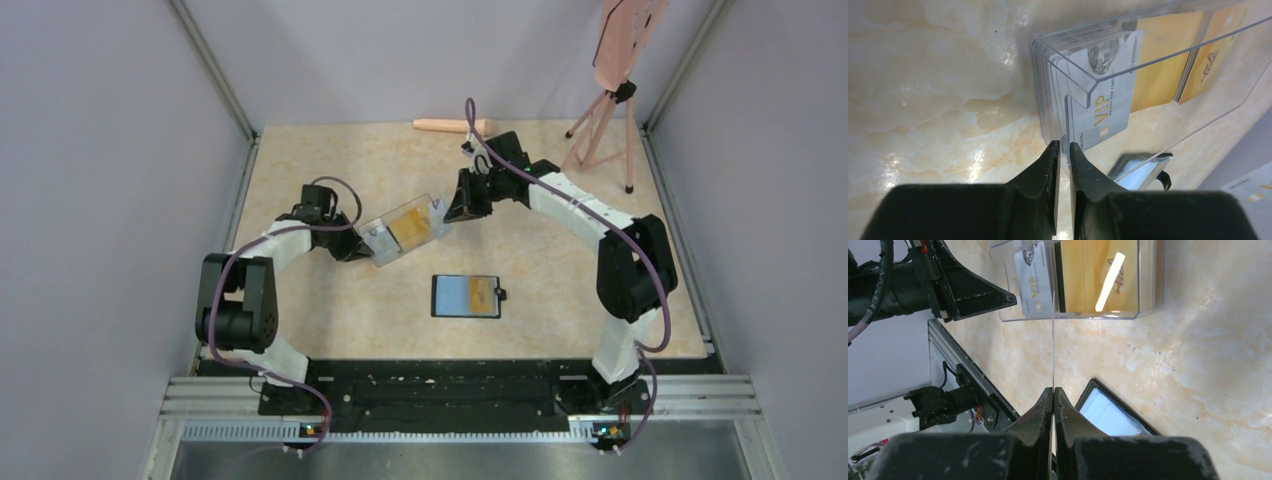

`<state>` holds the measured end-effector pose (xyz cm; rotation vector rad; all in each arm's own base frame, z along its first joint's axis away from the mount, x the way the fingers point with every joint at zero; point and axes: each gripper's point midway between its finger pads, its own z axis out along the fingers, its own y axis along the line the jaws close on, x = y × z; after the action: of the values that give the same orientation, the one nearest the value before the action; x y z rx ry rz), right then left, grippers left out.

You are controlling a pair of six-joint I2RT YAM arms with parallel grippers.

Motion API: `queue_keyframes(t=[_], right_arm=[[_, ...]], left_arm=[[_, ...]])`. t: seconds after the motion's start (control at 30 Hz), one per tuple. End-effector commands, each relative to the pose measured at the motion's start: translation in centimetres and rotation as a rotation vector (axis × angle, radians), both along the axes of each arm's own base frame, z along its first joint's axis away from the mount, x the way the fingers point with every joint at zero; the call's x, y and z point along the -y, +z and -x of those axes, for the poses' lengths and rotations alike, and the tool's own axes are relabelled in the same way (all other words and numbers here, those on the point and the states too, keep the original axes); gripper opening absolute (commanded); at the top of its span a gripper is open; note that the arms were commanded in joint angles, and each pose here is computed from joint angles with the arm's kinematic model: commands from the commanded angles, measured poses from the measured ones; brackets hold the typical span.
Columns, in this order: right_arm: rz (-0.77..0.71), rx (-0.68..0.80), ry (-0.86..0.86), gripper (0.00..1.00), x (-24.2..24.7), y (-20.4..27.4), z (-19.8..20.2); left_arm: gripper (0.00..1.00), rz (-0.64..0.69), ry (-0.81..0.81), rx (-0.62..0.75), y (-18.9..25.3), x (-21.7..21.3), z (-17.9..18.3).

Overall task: Put the credit cards into the card holder
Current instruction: Pick up the credit card from the storage box, then insert the credit card into the card holder.

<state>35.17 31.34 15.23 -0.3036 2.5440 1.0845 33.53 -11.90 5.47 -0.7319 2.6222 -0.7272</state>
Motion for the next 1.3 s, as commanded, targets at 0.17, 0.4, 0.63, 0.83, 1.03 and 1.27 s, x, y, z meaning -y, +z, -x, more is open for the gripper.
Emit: queue_keyframes(t=[0.17,0.4,0.63,0.83,1.03,1.27], right_arm=[[-0.13,0.077,-0.016,0.0,1.6,4.1,1.7],[-0.095,-0.018,-0.071,0.0,3.7,1.2,4.3],[-0.133,-0.183,-0.211,0.0,6.5,-1.2,6.4],[-0.131,-0.215,-0.256,0.0,7.6,-2.6,8.5],[-0.189,-0.154,-0.221,0.0,7.7,-3.0,10.0],[-0.18,-0.064,-0.154,0.0,8.1,-4.5,10.6]], left_arm=[[0.21,-0.077,-0.086,0.185,6.6,0.3,0.5],[0.19,-0.058,-0.251,0.188,7.0,5.3,4.5],[0.14,0.027,-0.449,0.093,3.7,13.0,9.1],[0.14,0.087,-0.485,0.0,1.4,15.7,10.4],[0.14,0.045,-0.493,-0.046,-0.1,15.3,10.4],[0.14,0.04,-0.51,-0.102,-2.1,15.3,10.9]])
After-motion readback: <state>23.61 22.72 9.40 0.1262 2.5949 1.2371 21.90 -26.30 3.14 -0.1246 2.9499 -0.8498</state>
